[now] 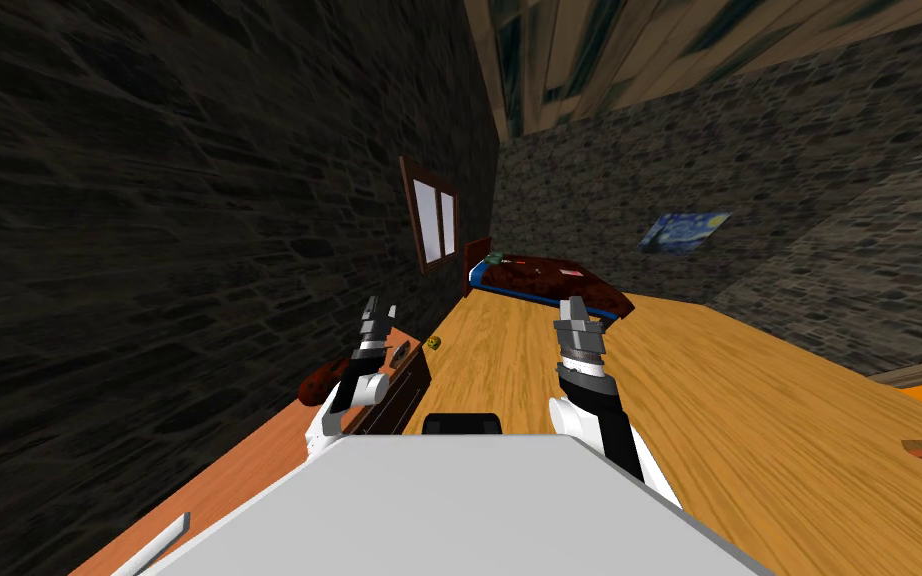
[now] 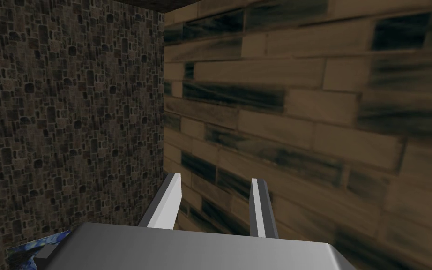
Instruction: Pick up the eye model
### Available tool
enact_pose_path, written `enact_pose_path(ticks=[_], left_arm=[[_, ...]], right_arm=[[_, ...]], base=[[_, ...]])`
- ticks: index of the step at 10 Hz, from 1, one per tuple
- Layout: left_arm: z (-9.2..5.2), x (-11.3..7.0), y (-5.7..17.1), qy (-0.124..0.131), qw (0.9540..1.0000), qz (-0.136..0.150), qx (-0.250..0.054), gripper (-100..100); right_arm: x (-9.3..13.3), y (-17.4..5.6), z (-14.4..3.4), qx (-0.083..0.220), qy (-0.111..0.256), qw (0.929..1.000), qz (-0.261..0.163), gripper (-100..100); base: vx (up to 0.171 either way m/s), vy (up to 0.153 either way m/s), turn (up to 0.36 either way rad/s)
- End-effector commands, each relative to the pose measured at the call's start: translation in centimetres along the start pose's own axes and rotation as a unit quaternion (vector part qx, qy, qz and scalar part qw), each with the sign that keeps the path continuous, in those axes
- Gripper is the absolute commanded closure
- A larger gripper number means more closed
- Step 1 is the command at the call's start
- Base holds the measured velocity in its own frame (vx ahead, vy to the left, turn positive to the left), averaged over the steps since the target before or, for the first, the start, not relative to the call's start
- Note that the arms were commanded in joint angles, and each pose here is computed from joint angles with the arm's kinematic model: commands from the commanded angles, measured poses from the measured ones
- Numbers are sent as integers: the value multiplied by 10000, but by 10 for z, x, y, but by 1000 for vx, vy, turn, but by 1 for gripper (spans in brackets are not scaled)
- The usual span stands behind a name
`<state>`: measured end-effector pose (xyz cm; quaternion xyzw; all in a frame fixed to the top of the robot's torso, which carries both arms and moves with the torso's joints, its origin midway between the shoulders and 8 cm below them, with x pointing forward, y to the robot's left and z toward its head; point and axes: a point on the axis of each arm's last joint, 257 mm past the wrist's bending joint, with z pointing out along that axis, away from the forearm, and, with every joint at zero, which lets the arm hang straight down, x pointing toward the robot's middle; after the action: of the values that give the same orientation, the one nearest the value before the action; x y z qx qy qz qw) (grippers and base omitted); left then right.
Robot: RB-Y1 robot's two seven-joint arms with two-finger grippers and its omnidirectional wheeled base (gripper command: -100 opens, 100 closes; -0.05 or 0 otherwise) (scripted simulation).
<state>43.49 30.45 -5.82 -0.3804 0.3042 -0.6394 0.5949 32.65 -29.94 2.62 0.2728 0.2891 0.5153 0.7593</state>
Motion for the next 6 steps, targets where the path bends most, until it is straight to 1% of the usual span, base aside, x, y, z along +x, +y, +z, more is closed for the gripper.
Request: enact_pose_path(ticks=[1, 2, 3, 4, 5, 6], left_arm=[[4, -9, 22, -132, 9993, -237, -248, -100], [9, -14, 31, -199, 9985, -383, -336, -100], [6, -16, 39, -228, 9982, -376, -419, -100], [10, -22, 51, -309, 9967, -517, -539, -100], [8, -23, 55, -327, 9964, -513, -585, -100], [12, -28, 68, -411, 9945, -650, -712, -100]], right_arm=[[0, 0, 0, 0, 0, 10000, 0, 0], [0, 0, 0, 0, 0, 10000, 0, 0], [0, 0, 0, 0, 0, 10000, 0, 0], [0, 0, 0, 0, 0, 10000, 0, 0], [0, 0, 0, 0, 0, 10000, -1, 0], [0, 0, 0, 0, 1, 10000, -1, 0]], base=[[-43, -144, 69], [-51, -139, 73], [-24, -107, 17], [-2, -96, 45], [3, -61, 22], [4, -61, 41]])
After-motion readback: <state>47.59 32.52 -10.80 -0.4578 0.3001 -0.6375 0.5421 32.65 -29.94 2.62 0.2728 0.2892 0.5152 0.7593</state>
